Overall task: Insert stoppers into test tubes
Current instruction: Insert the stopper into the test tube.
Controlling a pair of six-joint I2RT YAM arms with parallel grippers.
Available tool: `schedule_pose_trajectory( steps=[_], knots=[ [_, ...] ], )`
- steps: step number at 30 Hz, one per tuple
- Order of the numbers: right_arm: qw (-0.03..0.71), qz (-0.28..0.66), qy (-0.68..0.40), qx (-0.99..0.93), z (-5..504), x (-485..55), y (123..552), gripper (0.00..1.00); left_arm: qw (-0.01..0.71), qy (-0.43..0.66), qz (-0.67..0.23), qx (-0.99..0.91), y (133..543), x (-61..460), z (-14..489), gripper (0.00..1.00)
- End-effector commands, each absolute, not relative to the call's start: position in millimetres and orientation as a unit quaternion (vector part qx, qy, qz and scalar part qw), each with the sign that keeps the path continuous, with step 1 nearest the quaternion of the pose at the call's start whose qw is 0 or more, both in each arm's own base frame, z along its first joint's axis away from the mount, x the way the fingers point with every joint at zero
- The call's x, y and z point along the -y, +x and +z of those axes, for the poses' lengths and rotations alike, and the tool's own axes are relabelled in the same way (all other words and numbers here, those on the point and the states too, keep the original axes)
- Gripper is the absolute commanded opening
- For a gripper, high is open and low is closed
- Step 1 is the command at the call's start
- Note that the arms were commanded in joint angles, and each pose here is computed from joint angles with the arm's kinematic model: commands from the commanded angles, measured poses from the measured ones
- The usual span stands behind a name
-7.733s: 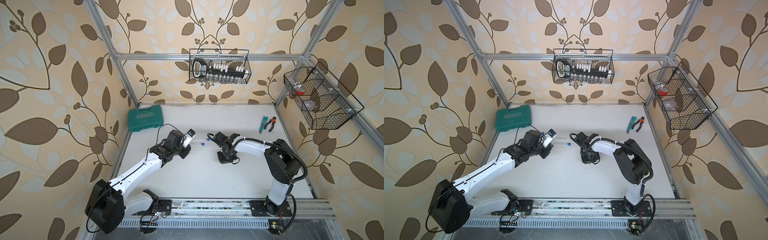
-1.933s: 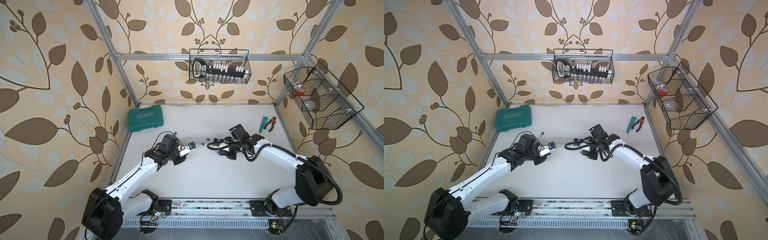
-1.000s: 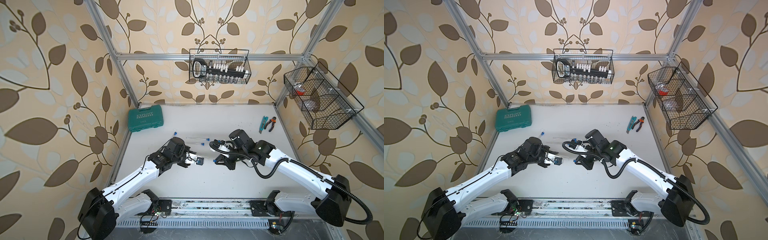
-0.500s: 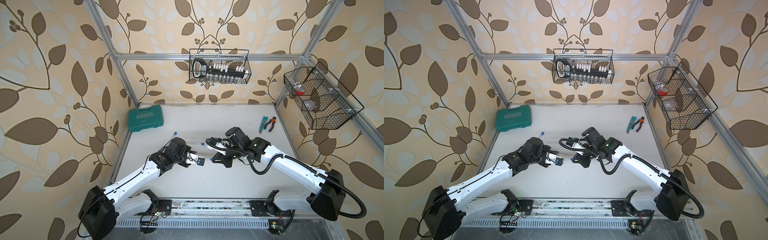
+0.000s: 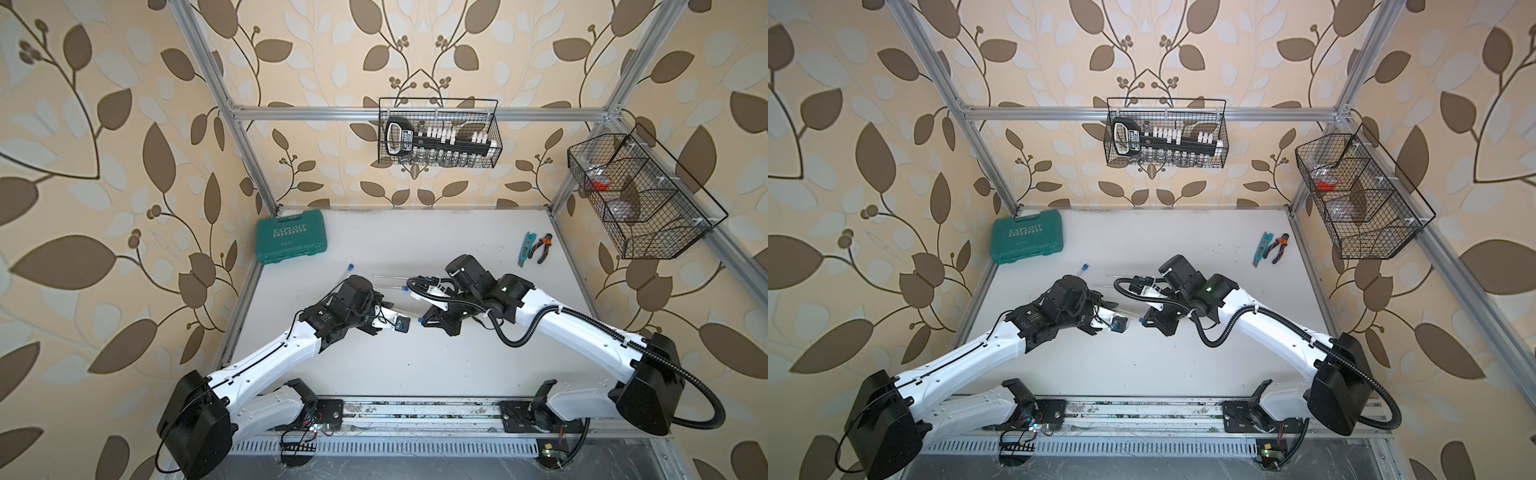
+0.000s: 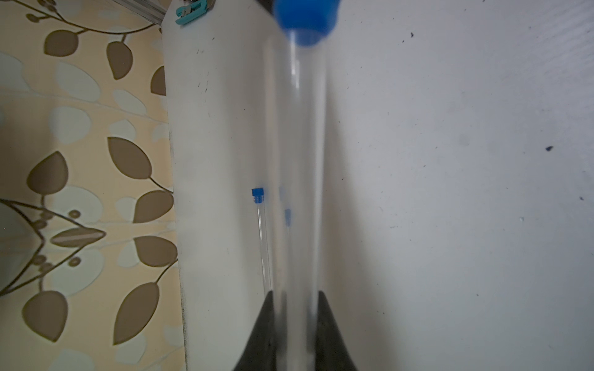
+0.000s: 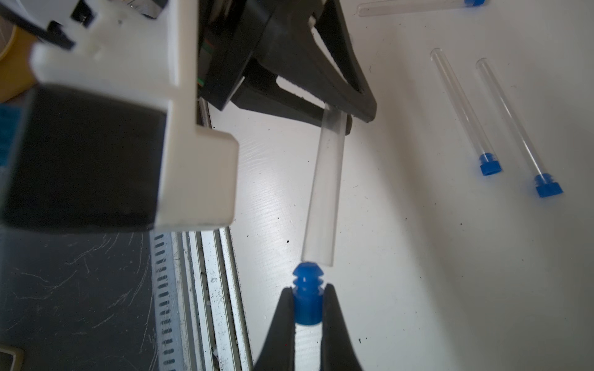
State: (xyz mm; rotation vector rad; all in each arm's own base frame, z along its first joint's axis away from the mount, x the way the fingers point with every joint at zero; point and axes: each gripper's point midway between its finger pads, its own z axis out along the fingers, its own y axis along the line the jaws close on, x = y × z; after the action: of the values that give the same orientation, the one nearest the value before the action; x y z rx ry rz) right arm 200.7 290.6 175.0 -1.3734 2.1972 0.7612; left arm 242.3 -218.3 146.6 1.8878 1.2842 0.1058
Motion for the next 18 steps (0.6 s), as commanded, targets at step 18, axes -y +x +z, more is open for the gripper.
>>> schedule_pose_trajectory(
  steps=[18],
  knots=[
    [0.226, 0.28, -0.471, -0.805, 195, -319, 223, 0.05, 0.441, 0.775, 0.081, -0.445, 232, 235, 166, 0.0]
  ],
)
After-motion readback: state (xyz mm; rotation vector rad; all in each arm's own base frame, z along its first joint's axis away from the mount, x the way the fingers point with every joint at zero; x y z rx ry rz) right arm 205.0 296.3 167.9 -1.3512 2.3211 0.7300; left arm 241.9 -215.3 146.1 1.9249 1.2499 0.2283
